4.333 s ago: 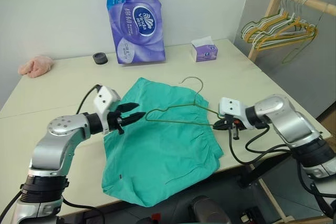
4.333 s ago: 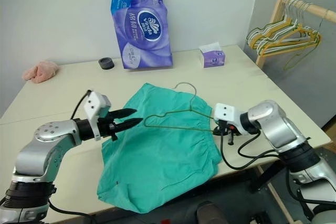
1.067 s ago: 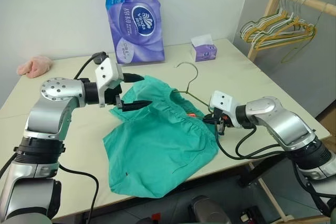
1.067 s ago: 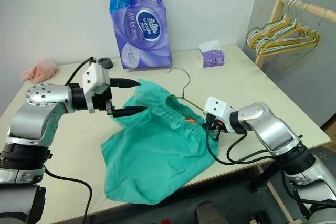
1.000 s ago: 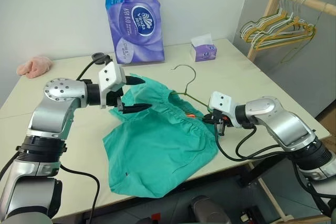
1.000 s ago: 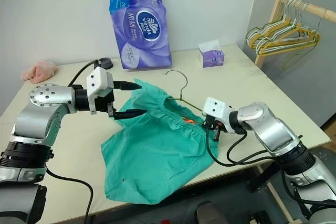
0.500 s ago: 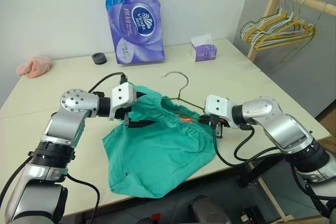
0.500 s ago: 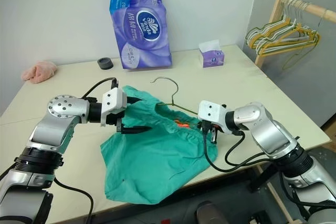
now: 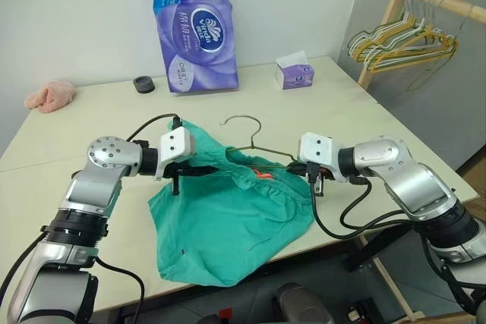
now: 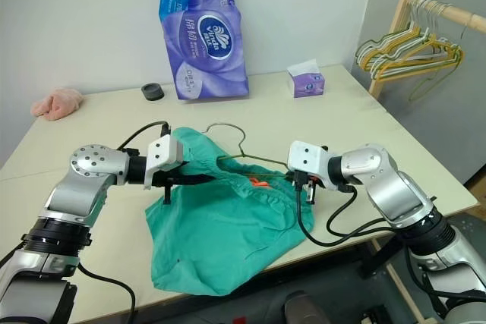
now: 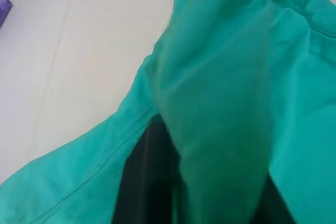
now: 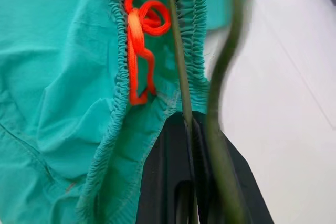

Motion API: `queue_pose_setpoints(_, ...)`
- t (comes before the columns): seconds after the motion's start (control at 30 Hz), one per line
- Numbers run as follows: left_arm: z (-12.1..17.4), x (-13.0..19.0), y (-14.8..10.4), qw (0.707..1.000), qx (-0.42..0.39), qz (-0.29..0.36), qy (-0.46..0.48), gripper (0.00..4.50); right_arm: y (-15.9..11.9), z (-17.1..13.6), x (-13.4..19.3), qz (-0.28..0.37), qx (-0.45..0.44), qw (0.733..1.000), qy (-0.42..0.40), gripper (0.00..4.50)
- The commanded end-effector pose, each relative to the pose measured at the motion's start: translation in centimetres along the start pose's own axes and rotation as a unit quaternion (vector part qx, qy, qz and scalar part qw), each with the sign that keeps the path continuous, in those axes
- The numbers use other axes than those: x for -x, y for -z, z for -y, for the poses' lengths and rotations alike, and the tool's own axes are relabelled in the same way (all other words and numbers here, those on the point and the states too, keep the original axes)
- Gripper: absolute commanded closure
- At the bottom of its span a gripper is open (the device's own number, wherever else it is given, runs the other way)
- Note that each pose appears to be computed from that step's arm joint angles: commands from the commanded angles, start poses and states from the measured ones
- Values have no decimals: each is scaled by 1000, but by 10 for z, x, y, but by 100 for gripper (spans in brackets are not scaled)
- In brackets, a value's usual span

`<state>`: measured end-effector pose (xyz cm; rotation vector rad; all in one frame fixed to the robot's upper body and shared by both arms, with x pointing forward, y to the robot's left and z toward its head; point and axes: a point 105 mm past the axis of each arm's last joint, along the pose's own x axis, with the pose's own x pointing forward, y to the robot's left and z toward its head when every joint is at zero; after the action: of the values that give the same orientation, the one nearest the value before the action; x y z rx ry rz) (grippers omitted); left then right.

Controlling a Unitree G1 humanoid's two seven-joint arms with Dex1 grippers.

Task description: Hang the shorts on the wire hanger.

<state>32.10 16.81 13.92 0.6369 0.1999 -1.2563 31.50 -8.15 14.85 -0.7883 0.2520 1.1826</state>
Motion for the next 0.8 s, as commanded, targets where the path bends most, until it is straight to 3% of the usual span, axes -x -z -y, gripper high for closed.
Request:
queue_pose_setpoints(0.03,-4,-3,-13,1000,-18,19,-14,446,-41,-10,2,76,60,995,-19,450)
queue_pose_setpoints(0.3,-2,-3,-13,1000,-14,19,-15,446,-38,-30,3,77,109,988,-77,450)
queue_pose_setpoints(0.47,-1,-1,-10,1000,-16,7,-18,446,-8,-20,16,28,125,989,-74,305)
queue_pose_setpoints(0.73,0,1,-8,1000,-14,1,-22,450,54,9,52,-54,29,998,-1,20)
queue_pose_setpoints(0.8,0,2,-7,1000,-14,-1,-22,450,69,9,59,-51,-16,998,19,2)
